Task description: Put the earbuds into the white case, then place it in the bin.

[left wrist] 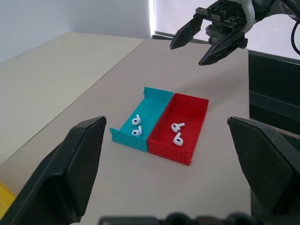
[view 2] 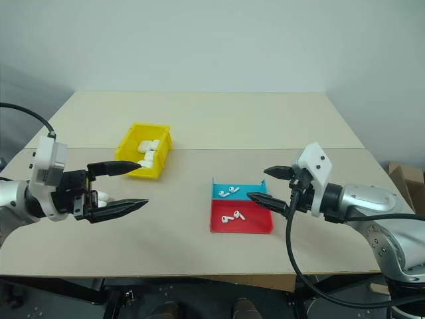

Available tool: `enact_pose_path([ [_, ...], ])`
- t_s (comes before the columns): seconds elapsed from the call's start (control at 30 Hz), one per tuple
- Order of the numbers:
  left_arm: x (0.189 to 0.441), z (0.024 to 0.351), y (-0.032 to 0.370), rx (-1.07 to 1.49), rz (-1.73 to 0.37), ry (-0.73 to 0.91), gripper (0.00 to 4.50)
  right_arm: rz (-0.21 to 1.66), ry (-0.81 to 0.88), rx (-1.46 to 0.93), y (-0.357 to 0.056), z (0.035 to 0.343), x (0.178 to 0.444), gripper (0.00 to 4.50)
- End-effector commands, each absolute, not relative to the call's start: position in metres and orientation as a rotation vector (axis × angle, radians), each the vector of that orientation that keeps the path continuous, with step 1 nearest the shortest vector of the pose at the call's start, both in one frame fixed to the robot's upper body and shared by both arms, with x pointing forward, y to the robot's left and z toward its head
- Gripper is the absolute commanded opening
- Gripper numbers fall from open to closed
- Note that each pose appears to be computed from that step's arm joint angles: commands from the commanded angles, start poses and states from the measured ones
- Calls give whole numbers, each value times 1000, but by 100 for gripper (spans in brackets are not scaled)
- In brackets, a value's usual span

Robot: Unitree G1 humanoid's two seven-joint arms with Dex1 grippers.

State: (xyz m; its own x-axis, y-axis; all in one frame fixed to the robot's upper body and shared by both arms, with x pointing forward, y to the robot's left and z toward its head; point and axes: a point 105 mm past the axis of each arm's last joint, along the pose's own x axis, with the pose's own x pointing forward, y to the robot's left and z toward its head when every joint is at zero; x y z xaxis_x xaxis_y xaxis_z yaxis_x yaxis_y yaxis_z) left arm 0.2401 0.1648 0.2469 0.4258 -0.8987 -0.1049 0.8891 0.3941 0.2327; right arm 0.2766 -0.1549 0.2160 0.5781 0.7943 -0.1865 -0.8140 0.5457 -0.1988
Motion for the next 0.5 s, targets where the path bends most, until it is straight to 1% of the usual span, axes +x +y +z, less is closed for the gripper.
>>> enact_pose_path([
  [0.03,238,259,166,261,-1125,-96,450,955,22,-304,-155,229,275,445],
  [0.1,239,262,167,229,-1117,-96,450,955,21,-304,-154,230,275,445],
  [0.3,243,258,183,287,-1029,-30,450,946,16,-301,-155,231,276,445],
  [0.4,250,251,203,344,-880,86,450,911,21,-301,-155,233,280,445],
  [0.43,249,244,212,402,-848,177,450,905,22,-305,-155,236,281,445],
  [0.5,245,236,222,510,-828,284,450,900,22,-308,-154,240,282,445],
])
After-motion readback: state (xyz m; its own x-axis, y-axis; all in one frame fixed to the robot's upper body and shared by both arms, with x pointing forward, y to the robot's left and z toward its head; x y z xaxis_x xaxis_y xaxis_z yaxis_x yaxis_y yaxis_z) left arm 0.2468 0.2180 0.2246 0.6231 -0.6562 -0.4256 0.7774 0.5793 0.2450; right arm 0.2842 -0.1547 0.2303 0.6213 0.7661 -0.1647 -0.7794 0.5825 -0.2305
